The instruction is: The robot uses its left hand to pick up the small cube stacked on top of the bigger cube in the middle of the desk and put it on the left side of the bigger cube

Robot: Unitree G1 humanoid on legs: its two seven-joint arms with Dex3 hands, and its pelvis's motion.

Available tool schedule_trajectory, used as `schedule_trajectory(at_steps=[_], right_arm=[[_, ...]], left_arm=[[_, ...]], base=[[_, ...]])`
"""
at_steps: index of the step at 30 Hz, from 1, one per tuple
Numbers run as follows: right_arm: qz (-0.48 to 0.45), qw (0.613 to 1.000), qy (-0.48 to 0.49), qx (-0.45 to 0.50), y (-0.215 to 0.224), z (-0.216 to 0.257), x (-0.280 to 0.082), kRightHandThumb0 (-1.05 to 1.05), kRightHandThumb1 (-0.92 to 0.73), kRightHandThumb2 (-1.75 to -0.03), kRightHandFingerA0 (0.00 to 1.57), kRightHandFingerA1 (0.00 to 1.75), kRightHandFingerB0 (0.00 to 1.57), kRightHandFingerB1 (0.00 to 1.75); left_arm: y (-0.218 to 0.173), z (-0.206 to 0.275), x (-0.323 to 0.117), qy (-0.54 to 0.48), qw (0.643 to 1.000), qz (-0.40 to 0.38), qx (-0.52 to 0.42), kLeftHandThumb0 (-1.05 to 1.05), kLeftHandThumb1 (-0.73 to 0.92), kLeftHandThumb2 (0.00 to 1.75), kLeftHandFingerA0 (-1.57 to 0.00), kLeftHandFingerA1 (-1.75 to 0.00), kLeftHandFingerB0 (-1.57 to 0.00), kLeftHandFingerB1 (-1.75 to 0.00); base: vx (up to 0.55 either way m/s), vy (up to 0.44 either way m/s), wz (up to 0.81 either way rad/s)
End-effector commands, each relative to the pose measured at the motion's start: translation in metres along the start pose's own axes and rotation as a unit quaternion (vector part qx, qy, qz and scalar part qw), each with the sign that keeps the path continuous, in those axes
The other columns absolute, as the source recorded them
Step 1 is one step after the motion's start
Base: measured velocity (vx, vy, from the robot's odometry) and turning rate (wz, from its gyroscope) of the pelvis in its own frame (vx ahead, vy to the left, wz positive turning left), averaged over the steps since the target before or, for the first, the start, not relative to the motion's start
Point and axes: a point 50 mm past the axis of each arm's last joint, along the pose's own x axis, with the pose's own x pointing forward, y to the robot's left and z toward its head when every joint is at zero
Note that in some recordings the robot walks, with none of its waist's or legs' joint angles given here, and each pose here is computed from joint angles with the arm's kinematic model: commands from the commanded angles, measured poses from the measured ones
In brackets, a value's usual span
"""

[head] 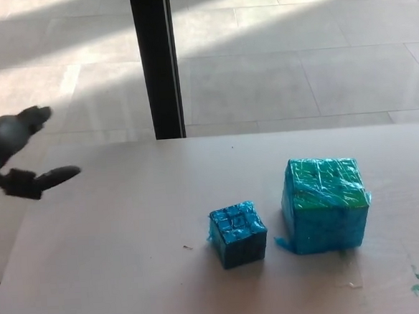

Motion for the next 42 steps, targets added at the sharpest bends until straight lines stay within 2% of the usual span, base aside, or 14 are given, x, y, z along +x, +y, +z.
schedule_trajectory(at_steps=[1, 11, 20, 28, 30, 31, 32, 34, 35, 37, 38, 39, 41, 42], right_arm=[[-0.016, 1.0, 0.001, 0.003, -0.012, 0.002, -0.002, -0.53, -0.72, -0.62, 0.58, 0.82, 0.6, 0.44], [-0.015, 1.0, -0.002, 0.003, -0.013, 0.004, -0.002, -0.54, -0.72, -0.62, 0.58, 0.82, 0.59, 0.44], [-0.009, 1.0, -0.005, -0.003, -0.013, 0.005, -0.002, -0.52, -0.74, -0.62, 0.55, 0.85, 0.57, 0.45], [-0.01, 1.0, -0.001, -0.009, -0.013, 0.003, -0.002, -0.52, -0.74, -0.62, 0.56, 0.86, 0.57, 0.44], [-0.011, 1.0, 0.001, -0.006, -0.013, 0.003, -0.002, -0.5, -0.74, -0.62, 0.55, 0.86, 0.56, 0.44], [-0.012, 1.0, 0.0, -0.005, -0.014, 0.003, -0.001, -0.49, -0.74, -0.61, 0.57, 0.85, 0.55, 0.44], [-0.014, 1.0, -0.002, -0.001, -0.014, 0.005, -0.001, -0.51, -0.72, -0.62, 0.57, 0.86, 0.57, 0.46], [-0.011, 1.0, -0.004, -0.001, -0.014, 0.005, -0.001, -0.52, -0.73, -0.62, 0.57, 0.87, 0.56, 0.45], [-0.01, 1.0, -0.006, 0.0, -0.014, 0.005, -0.001, -0.52, -0.73, -0.62, 0.57, 0.87, 0.57, 0.46], [-0.01, 1.0, -0.005, -0.001, -0.014, 0.005, -0.001, -0.53, -0.73, -0.62, 0.57, 0.86, 0.57, 0.45], [-0.011, 1.0, -0.004, -0.002, -0.013, 0.005, -0.001, -0.52, -0.73, -0.62, 0.57, 0.9, 0.56, 0.46], [-0.01, 1.0, -0.001, -0.003, -0.013, 0.003, -0.002, -0.53, -0.73, -0.62, 0.56, 0.89, 0.56, 0.46], [-0.009, 1.0, 0.005, -0.009, -0.013, 0.0, -0.003, -0.52, -0.75, -0.62, 0.55, 0.84, 0.56, 0.45], [-0.006, 1.0, 0.006, -0.013, -0.011, -0.001, -0.003, -0.53, -0.75, -0.63, 0.53, 0.82, 0.55, 0.45]], left_arm=[[0.018, -0.068, -0.023, 0.041, 0.991, 0.08, -0.098, -0.95, 0.5, 1.02, 0.0, -0.1, 0.0, 0.0], [-0.002, -0.175, -0.075, 0.127, 0.953, 0.116, -0.247, -1.0, 0.6, 1.01, 0.0, -0.1, 0.0, 0.0], [-0.067, -0.237, -0.121, 0.233, 0.873, 0.125, -0.41, -1.0, 0.63, 1.02, 0.0, -0.08, 0.0, 0.0], [-0.133, -0.252, -0.137, 0.307, 0.802, 0.062, -0.509, -0.89, 0.62, 1.06, -0.03, -0.38, -0.05, -0.11], [-0.148, -0.251, -0.141, 0.328, 0.812, 0.015, -0.484, -0.87, 0.63, 1.06, -0.04, -0.36, -0.05, -0.14], [-0.155, -0.25, -0.141, 0.335, 0.834, -0.007, -0.439, -0.85, 0.71, 1.1, -0.04, -0.39, -0.11, -0.37], [-0.169, -0.247, -0.142, 0.34, 0.867, -0.065, -0.359, -0.8, 0.76, 1.15, -0.02, -0.26, -0.06, -0.22], [-0.181, -0.247, -0.145, 0.36, 0.853, -0.129, -0.356, -0.83, 0.75, 1.15, 0.0, -0.32, -0.12, -0.23], [-0.184, -0.246, -0.147, 0.363, 0.856, -0.149, -0.336, -0.82, 0.92, 0.72, -0.19, -0.51, -0.17, -0.33], [-0.188, -0.246, -0.148, 0.369, 0.855, -0.167, -0.324, -0.82, 0.92, 0.67, -0.31, -0.44, -0.21, -0.35], [-0.185, -0.247, -0.149, 0.361, 0.855, -0.143, -0.344, -0.93, 0.77, 1.13, -0.02, -0.32, -0.09, -0.17], [-0.182, -0.248, -0.148, 0.356, 0.856, -0.12, -0.355, -0.91, 0.76, 1.14, 0.0, -0.2, 0.0, -0.1], [-0.179, -0.249, -0.148, 0.355, 0.856, -0.095, -0.363, -0.86, 0.72, 1.12, 0.0, -0.42, -0.1, -0.26], [-0.178, -0.249, -0.147, 0.356, 0.847, -0.075, -0.388, -0.82, 0.67, 1.08, -0.11, -0.55, 0.0, -0.39]], base=[[0.0, 0.0, 0.0], [0.0, 0.0, 0.0], [0.0, 0.0, 0.0], [0.0, 0.0, 0.0], [0.0, 0.0, 0.0], [0.0, 0.0, 0.0], [0.0, 0.0, 0.0], [0.0, 0.0, 0.0], [0.0, 0.0, 0.0], [0.0, 0.0, 0.0], [0.0, 0.0, 0.0], [0.0, 0.0, 0.0], [0.0, 0.0, 0.0], [0.0, 0.0, 0.0]])
